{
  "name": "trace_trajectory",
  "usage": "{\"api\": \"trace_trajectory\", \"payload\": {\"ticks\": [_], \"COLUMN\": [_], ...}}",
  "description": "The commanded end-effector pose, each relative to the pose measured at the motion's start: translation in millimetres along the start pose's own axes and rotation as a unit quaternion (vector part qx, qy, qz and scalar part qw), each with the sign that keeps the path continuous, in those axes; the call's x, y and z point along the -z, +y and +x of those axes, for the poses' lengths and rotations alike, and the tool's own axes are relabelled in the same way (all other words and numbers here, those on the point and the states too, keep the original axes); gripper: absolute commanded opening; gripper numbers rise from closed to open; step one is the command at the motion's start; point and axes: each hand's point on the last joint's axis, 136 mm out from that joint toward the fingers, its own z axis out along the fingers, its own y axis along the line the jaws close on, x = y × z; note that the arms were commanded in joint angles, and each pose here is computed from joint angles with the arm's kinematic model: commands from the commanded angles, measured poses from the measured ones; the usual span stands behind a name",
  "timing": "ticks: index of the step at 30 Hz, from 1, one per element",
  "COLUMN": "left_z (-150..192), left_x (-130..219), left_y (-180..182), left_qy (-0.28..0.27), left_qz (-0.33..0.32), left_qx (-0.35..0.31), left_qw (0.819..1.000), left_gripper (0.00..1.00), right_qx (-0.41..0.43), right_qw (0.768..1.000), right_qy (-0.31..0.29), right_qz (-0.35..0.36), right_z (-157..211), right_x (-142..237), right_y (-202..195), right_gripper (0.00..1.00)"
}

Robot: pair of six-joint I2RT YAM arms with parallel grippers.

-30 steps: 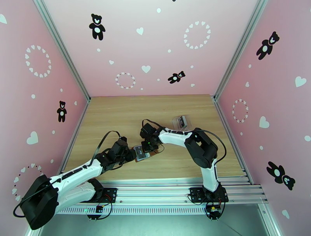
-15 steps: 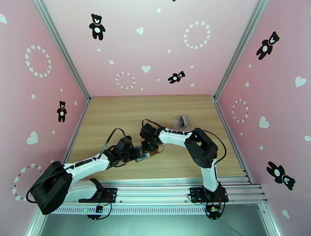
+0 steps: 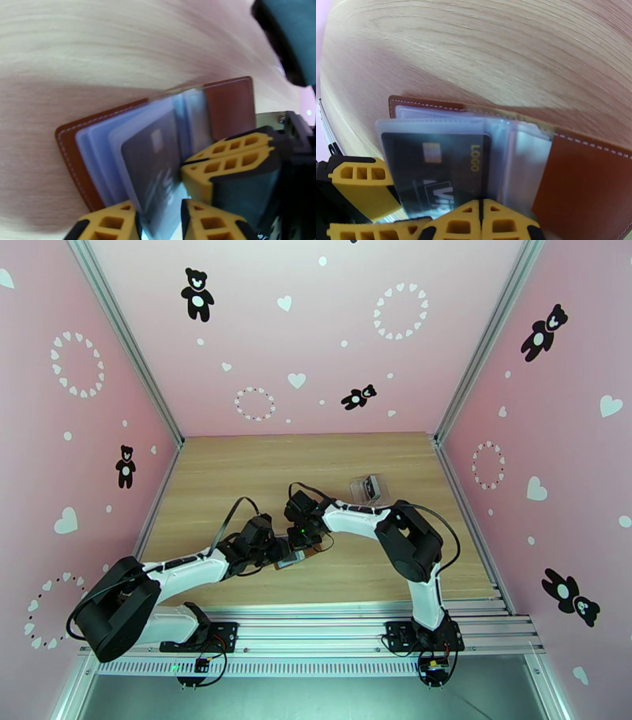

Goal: Put the credit cards into the card holder

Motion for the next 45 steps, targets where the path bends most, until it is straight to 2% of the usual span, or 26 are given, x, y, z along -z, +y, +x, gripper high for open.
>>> {"api": "trace_trajectory", "payload": {"ticks": [1,4,9,16,26,30,36,45], "left_z": [-12,-14,-18,-24,-21,-14,-3,6], "left_x": [4,4,1,-20,-53,-61,-75,-69], "left_y": [-26,-32,-46,-72,-105,-108,-110,-121], "left_qy": [-0.01,-0.011,-0.009,0.011,0.038,0.049,0.068,0.066], "left_qz": [0.045,0.051,0.058,0.078,0.083,0.078,0.075,0.092], "left_qx": [-0.004,-0.007,-0.02,-0.042,-0.079,-0.091,-0.096,-0.107], "left_qw": [0.999,0.999,0.998,0.996,0.993,0.992,0.99,0.988], "left_gripper": [0.32,0.32,0.32,0.33,0.33,0.33,0.33,0.32], "right_qx": [-0.008,-0.002,-0.019,-0.057,-0.111,-0.117,-0.114,-0.136], "right_qw": [1.0,1.0,0.997,0.995,0.985,0.984,0.981,0.974], "right_qy": [0.0,-0.023,-0.063,-0.079,-0.103,-0.11,-0.129,-0.155], "right_qz": [0.014,0.015,0.033,0.034,0.084,0.083,0.085,0.089], "right_z": [7,0,-9,-5,15,18,15,17], "right_x": [10,32,67,89,112,119,131,147], "right_y": [-8,-4,-20,-55,-118,-125,-124,-135], "right_gripper": [0.14,0.28,0.35,0.36,0.41,0.5,0.53,0.57]}}
